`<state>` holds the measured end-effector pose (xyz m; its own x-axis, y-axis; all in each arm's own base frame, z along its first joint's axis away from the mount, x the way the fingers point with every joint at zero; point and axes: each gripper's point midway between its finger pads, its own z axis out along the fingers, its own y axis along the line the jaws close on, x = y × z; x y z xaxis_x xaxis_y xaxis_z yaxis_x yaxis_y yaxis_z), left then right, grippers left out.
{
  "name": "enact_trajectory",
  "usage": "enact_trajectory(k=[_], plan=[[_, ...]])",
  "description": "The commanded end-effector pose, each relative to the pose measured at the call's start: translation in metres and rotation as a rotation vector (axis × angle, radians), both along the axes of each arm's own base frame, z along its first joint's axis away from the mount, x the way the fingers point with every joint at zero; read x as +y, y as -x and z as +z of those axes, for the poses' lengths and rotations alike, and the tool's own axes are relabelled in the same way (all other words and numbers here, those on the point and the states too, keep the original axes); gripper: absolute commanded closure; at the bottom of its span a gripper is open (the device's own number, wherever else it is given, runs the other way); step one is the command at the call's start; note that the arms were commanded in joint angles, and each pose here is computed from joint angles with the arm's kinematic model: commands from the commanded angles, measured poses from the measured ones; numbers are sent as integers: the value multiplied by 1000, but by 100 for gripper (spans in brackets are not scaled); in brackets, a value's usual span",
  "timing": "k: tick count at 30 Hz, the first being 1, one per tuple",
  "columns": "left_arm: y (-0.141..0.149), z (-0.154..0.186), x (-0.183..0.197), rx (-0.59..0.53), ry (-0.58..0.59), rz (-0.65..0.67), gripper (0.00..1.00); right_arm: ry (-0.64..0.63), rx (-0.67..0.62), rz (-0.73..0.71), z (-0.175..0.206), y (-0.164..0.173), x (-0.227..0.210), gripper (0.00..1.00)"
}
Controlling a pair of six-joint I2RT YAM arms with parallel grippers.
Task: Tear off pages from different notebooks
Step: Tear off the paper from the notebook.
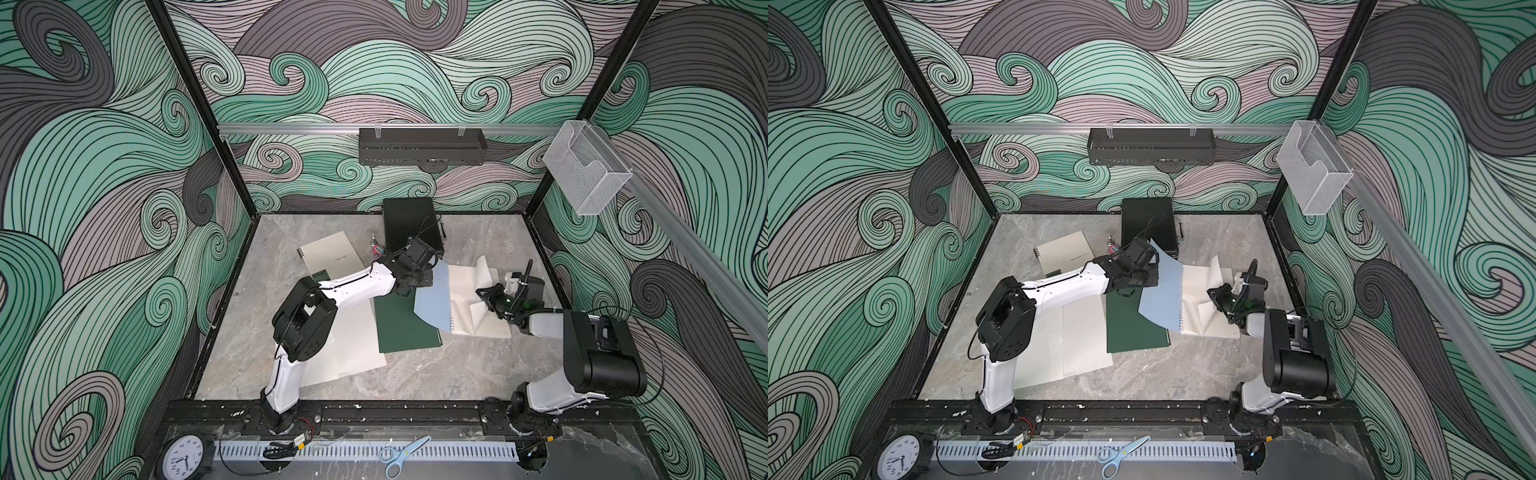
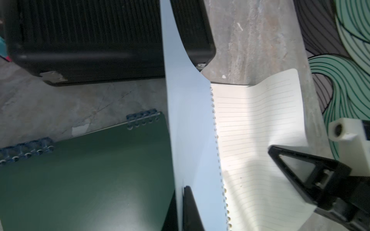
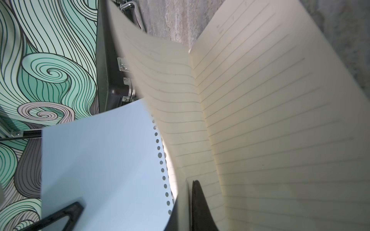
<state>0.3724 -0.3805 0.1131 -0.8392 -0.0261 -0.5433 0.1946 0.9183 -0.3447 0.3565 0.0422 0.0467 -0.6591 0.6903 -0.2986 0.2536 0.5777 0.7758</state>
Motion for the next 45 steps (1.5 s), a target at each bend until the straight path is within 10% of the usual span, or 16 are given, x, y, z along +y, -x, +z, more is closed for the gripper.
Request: enact_trajectory(k=[1, 17, 32, 45], plan=[[3, 5, 12, -5, -28, 34, 100, 16, -20, 31, 10, -1, 8, 100], [18, -8, 105, -27, -324, 276, 100, 417, 104, -65, 30, 31, -7, 100], [21, -16, 118, 12, -313, 315, 100, 658, 165, -136, 46, 38, -21, 100], [21, -23, 124, 48, -293, 295, 100, 597, 300, -318, 25, 56, -76, 100]])
